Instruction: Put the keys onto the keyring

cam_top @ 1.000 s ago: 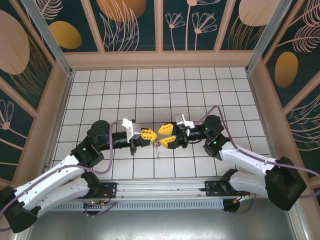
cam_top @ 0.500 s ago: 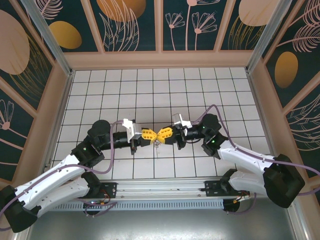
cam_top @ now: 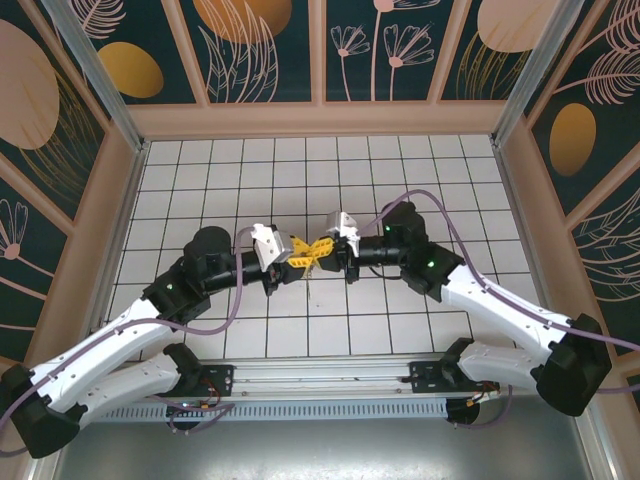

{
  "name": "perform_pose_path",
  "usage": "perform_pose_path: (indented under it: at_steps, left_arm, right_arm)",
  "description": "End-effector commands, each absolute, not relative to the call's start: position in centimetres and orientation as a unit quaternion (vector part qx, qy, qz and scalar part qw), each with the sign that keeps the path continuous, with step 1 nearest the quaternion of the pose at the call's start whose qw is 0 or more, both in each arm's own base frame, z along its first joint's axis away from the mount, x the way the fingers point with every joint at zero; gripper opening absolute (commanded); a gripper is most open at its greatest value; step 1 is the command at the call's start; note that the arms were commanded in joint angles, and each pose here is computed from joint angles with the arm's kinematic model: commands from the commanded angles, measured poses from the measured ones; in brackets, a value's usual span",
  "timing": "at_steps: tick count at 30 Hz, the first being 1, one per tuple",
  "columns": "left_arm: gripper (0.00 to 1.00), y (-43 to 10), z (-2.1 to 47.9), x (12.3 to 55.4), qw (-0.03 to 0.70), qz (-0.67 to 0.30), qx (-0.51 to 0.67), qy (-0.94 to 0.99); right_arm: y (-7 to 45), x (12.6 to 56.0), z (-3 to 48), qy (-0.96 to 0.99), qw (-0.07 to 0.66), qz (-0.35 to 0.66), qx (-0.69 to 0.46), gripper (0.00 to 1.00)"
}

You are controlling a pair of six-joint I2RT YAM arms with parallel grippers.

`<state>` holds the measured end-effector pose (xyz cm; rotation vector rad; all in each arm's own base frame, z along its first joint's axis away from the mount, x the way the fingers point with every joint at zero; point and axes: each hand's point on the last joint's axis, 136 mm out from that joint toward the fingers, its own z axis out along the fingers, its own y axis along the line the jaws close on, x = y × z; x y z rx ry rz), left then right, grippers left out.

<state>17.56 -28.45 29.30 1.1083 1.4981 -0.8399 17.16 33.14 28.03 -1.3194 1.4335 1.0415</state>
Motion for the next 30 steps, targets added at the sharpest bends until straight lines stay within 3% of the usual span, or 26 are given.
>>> perform_pose_path:
  at_steps: [1,19,30]
  left_arm:
    - [0.28,-28.7,26.8,17.2,0.480,-0.329,0.491,0.649]
    - [0.29,-28.6,25.2,16.6,0.452,-0.302,0.507,0.669]
    - [0.30,-27.0,26.7,16.6,0.487,-0.288,0.484,0.667]
  right_arm:
    - [32.9,18.3,25.4,0.636,0.414,0.325,-0.564,0.00]
    - [33.1,16.4,26.6,0.613,0.412,0.312,-0.598,0.00]
    - [32.7,16.3,26.5,0.608,0.415,0.301,-0.607,0.00]
